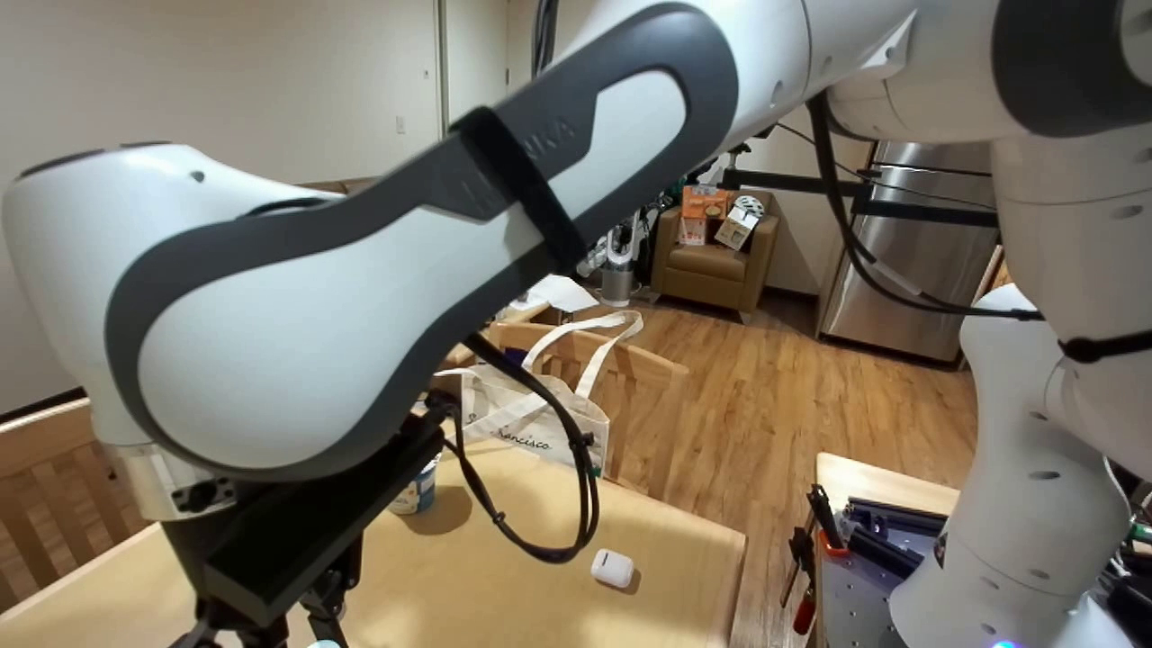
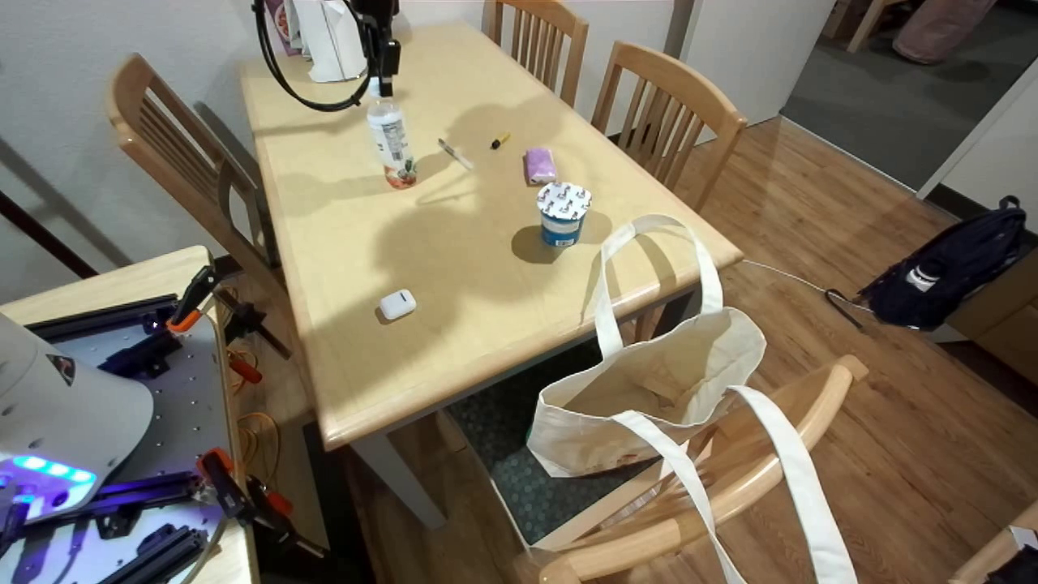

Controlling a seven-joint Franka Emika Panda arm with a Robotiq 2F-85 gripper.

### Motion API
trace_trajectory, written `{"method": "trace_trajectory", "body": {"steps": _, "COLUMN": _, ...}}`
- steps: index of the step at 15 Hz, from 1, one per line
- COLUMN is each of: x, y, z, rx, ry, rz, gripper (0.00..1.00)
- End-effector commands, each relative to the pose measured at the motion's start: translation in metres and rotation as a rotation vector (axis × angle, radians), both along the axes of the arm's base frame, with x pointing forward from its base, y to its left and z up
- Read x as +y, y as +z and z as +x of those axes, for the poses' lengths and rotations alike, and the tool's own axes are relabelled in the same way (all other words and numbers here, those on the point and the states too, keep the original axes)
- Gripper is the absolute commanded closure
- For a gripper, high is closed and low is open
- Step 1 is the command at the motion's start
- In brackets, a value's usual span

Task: Put the bottle in the bag

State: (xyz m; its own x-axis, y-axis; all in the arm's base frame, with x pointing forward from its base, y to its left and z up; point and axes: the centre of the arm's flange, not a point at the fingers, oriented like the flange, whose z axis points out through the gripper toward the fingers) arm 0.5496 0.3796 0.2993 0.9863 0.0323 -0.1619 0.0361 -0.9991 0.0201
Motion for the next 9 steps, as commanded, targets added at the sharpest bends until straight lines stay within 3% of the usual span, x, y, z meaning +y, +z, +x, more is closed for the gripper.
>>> {"method": "trace_trajectory", "body": {"steps": 1, "x": -0.01, "y": 0.007, "z": 0.0, "rx": 0.002, "ry": -0.006, "rz": 0.025, "gripper": 0.9}}
{"method": "trace_trajectory", "body": {"steps": 9, "x": -0.069, "y": 0.042, "z": 0.006, "rx": 0.015, "ry": -0.168, "rz": 0.104, "gripper": 0.9}}
